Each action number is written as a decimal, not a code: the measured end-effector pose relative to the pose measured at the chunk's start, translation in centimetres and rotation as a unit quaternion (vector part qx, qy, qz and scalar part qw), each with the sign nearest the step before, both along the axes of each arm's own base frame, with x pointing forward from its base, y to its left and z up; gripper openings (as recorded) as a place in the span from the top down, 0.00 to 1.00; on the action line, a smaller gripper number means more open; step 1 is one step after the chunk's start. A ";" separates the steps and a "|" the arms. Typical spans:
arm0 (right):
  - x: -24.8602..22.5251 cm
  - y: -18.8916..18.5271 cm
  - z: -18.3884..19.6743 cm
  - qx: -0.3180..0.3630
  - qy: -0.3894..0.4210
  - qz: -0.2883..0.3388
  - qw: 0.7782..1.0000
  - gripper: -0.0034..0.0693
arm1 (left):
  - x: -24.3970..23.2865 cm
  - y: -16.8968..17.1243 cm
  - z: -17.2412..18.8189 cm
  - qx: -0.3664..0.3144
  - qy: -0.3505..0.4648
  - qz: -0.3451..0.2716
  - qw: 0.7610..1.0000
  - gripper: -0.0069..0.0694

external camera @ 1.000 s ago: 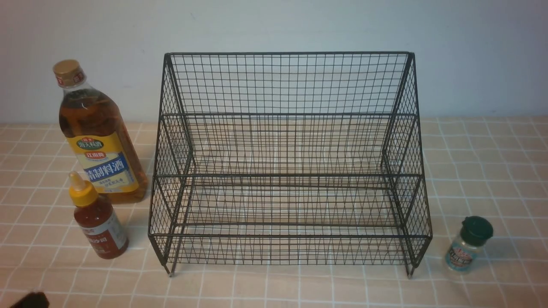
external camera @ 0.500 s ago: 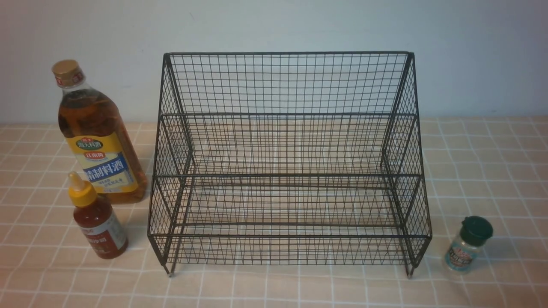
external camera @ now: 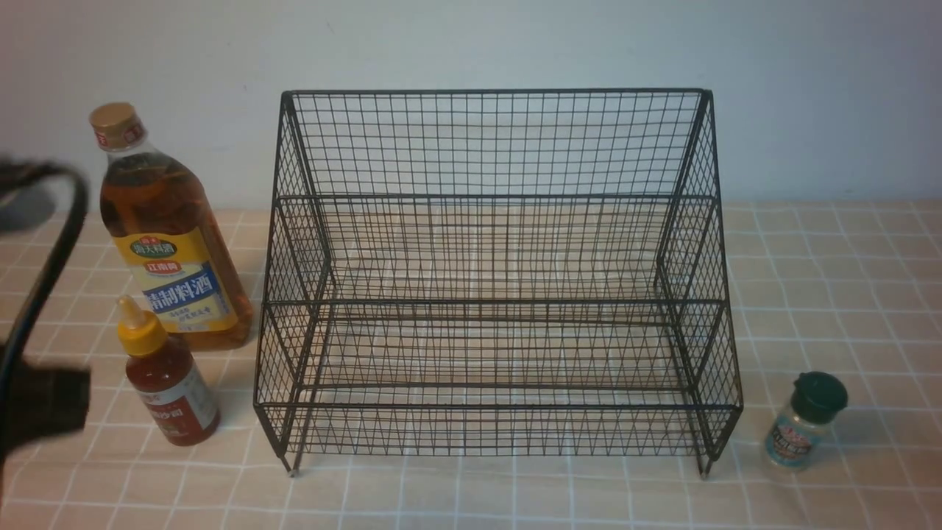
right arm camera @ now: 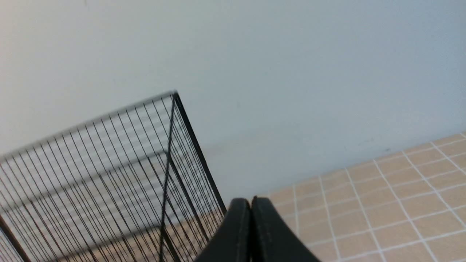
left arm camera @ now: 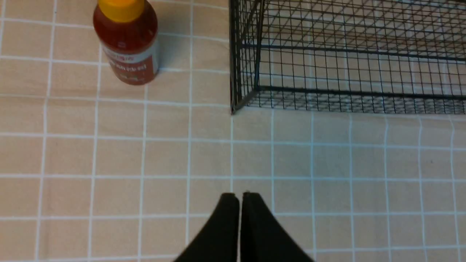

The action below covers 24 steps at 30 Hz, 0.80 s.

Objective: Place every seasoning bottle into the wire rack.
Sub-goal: Use the left arm to grab the condiment bottle farthest to it

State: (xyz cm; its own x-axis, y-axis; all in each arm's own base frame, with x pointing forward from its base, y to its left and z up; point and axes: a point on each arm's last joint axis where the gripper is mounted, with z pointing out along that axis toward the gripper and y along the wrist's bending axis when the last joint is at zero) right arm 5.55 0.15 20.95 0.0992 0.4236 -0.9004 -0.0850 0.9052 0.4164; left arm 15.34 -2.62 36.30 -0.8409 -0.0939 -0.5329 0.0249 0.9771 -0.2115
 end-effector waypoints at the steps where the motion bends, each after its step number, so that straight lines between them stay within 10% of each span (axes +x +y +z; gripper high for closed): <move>1: 0.0 0.0 0.0 0.006 -0.002 0.000 1.000 0.97 | 0.4 0.0 0.7 0.003 -0.007 0.000 1.000 0.92; 11: -0.1 -0.2 0.4 0.044 -0.020 -0.003 0.999 0.97 | 11.8 3.2 8.9 0.037 -0.057 0.064 0.996 0.92; 18: 0.0 -0.2 0.3 0.048 -0.016 -0.002 0.999 0.97 | 17.0 4.3 7.1 0.057 -0.032 0.054 0.996 0.89; 24: 0.1 0.3 -0.9 0.046 0.052 0.020 0.997 0.97 | 19.8 4.5 3.9 0.061 0.015 0.044 0.997 0.54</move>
State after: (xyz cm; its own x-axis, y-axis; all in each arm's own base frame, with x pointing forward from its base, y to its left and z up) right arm 5.60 0.45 20.05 -0.0112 0.5062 -0.8623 -0.0729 0.8597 0.5056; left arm 35.13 1.88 40.22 -0.8478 -0.1041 -0.5200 -0.0663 0.9936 -0.0909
